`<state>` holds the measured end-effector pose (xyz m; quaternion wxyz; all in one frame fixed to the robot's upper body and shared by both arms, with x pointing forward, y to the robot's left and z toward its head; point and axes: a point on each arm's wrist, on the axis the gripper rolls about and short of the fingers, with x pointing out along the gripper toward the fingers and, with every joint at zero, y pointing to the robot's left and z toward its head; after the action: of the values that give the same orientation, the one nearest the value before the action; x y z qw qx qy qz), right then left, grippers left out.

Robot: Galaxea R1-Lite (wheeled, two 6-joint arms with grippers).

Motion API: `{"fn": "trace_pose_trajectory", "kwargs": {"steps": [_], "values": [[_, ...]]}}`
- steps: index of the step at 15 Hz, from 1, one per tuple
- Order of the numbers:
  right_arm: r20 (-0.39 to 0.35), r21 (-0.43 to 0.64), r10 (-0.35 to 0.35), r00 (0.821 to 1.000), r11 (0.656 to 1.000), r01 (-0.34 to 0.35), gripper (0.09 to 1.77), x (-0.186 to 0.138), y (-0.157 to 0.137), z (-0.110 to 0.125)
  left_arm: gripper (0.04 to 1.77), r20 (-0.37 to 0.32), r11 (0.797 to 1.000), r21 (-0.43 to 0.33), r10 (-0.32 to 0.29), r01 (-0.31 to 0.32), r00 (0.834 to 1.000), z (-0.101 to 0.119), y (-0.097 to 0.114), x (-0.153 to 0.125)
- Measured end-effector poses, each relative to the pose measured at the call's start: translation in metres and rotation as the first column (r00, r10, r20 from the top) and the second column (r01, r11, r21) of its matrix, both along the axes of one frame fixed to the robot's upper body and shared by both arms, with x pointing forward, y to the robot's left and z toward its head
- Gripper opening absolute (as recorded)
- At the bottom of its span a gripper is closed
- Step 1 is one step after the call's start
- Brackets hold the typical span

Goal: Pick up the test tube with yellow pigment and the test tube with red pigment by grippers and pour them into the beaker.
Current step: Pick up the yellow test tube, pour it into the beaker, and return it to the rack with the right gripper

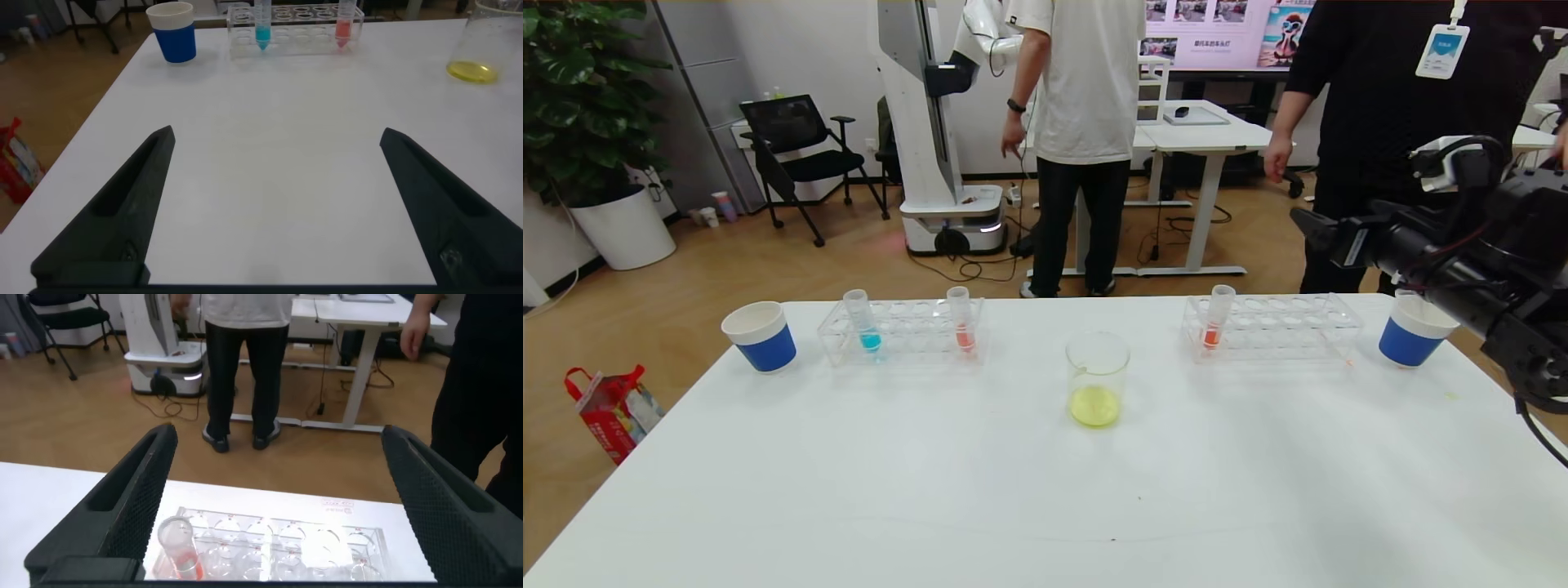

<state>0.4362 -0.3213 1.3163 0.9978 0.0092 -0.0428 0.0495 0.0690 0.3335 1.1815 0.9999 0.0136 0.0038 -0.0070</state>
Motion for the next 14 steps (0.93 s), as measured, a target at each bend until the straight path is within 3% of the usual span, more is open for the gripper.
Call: {"fn": "trace_pose_trajectory", "kwargs": {"steps": [5, 9, 12, 14], "values": [[0.12, 0.004, 0.005, 0.993, 1.0, -0.006, 1.74, -0.063, 0.001, 0.042, 1.75, 0.0, 1.0, 0.0, 0.0, 0.0, 1.0, 0.0, 0.0, 0.0], [0.242, 0.005, -0.015, 0.97, 1.0, 0.014, 1.74, -0.147, -0.008, 0.065, 1.75, 0.0, 1.0, 0.0, 0.0, 0.0, 1.0, 0.0, 0.0, 0.0], [0.343, 0.0, -0.058, 0.938, 0.998, 0.062, 1.74, -0.209, -0.017, 0.069, 1.75, 0.0, 1.0, 0.0, 0.0, 0.0, 1.0, 0.0, 0.0, 0.0], [0.425, -0.003, -0.085, 0.901, 0.995, 0.096, 1.74, -0.248, -0.019, 0.069, 1.75, 0.0, 1.0, 0.0, 0.0, 0.0, 1.0, 0.0, 0.0, 0.0]]}}
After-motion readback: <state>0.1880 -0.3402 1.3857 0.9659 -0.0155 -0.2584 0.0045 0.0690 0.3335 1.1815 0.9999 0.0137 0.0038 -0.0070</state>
